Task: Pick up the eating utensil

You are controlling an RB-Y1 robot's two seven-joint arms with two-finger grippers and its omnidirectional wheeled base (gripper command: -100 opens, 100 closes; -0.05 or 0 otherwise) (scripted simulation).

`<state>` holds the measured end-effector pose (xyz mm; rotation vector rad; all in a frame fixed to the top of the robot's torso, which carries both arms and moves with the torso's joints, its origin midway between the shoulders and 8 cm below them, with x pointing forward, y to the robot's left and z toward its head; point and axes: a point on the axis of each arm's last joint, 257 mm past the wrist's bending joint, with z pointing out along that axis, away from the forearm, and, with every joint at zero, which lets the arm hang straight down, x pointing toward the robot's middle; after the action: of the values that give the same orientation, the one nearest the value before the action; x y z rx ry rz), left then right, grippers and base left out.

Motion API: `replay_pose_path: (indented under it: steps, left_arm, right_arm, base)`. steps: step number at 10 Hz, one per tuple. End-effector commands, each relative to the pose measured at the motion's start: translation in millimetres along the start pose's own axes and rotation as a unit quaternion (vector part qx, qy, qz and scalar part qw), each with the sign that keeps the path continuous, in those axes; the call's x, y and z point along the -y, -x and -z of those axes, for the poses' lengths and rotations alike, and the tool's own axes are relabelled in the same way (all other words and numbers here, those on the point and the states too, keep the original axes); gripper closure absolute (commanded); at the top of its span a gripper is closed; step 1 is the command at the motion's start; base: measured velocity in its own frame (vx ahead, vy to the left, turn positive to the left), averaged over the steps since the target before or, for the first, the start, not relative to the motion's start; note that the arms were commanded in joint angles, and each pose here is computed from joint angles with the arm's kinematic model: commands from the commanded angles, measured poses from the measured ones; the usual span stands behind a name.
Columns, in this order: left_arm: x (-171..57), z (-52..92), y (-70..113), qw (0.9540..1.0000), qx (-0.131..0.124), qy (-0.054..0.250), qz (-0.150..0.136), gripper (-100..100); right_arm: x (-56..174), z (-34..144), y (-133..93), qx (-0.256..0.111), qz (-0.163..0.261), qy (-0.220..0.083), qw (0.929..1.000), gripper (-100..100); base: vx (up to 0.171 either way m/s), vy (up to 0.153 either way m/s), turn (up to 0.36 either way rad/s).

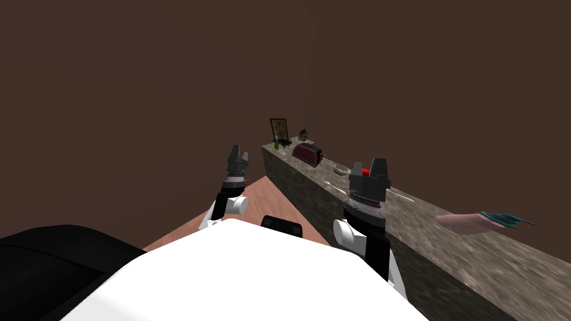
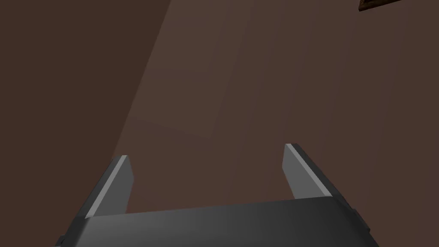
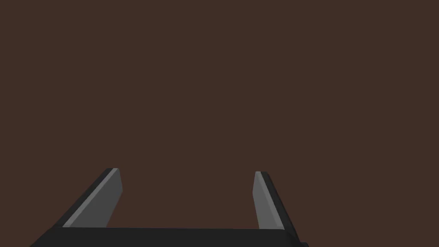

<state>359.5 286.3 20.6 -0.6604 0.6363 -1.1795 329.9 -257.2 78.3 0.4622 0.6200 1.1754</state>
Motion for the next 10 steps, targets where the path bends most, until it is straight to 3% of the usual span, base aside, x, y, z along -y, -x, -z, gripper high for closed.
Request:
replay_pose_path:
  steps: [1,4,6,7,8,9,10]
  left_arm:
    - [0,0.0,0.0,1.0,0.0,0.0,0.0,0]
    - [0,0.0,0.0,1.0,0.0,0.0,0.0,0]
    - [0,0.0,0.0,1.0,0.0,0.0,0.0,0]
    - [0,0.0,0.0,1.0,0.0,0.0,0.0,0]
    - [0,0.0,0.0,1.0,0.0,0.0,0.0,0]
    - [0,0.0,0.0,1.0,0.0,0.0,0.0,0]
    - [0,0.0,0.0,1.0,0.0,0.0,0.0,0]
  right_arm:
    - [12,8.5,-4,-0.024,0.018,-0.018,0.9994,-100]
    - [39,30.5,-7,-0.065,0.053,-0.064,0.9944,-100]
    - [60,50.4,-6,-0.097,0.083,-0.101,0.9867,-100]
    - [61,53.2,-6,-0.097,0.084,-0.106,0.9861,-100]
    - [73,66.5,-4,-0.115,0.1,-0.128,0.9799,-100]
    - [73,66.9,-4,-0.115,0.1,-0.129,0.9798,-100]
    - [85,81.7,-2,-0.134,0.117,-0.153,0.972,-100]
  base:
    - [0.011,0.008,0.06]
    - [0.03,0.015,0.073]
    - [0.032,0.018,0.086]
    - [0.02,0.006,0.029]
    - [0.015,0.008,0.053]
    - [0.01,0.006,0.033]
    - [0.012,0.009,0.077]
